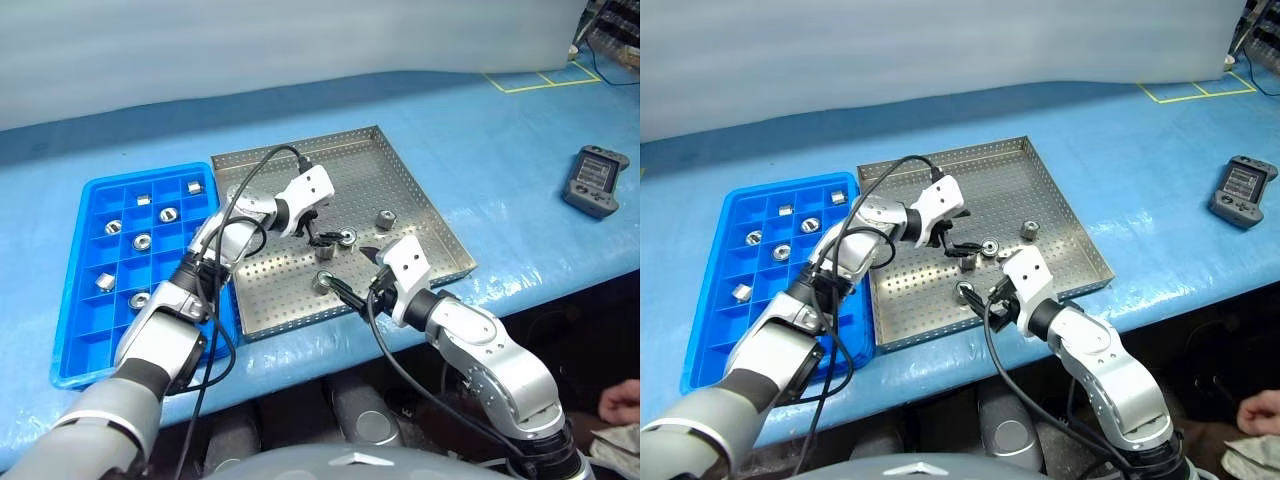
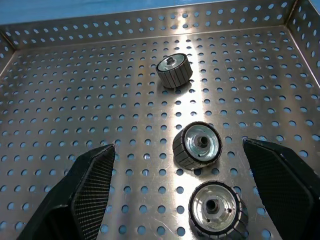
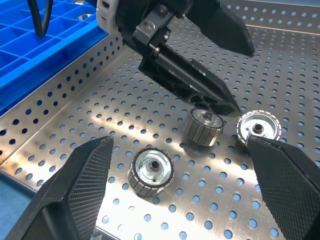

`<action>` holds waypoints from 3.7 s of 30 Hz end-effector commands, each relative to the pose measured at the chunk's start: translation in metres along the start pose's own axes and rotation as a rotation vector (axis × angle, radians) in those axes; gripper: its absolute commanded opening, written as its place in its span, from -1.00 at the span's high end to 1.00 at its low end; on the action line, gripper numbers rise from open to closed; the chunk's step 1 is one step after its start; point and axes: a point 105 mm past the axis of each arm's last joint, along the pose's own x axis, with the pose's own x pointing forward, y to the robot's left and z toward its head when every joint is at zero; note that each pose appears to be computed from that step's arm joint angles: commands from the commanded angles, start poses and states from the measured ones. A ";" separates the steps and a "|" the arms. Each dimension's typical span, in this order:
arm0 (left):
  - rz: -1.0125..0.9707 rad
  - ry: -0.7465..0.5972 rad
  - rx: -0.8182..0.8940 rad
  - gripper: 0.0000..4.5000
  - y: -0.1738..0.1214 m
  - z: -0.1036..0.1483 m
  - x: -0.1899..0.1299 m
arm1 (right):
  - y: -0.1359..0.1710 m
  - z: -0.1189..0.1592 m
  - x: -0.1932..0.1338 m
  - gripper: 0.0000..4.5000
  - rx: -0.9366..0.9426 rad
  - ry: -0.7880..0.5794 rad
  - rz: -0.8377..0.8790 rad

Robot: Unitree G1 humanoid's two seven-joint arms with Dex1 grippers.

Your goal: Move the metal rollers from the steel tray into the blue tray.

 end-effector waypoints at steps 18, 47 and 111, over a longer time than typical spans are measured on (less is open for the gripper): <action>-0.082 0.092 0.043 -0.97 -0.013 -0.015 0.007 | 0.005 0.011 -0.002 -1.00 -0.001 -0.052 -0.001; 0.046 0.068 -0.091 0.25 -0.008 -0.029 0.016 | 0.006 0.013 0.001 -1.00 -0.014 -0.059 0.010; 0.428 -0.735 -0.141 0.25 -0.066 0.019 -0.093 | 0.033 0.103 0.059 -1.00 0.897 -0.375 0.196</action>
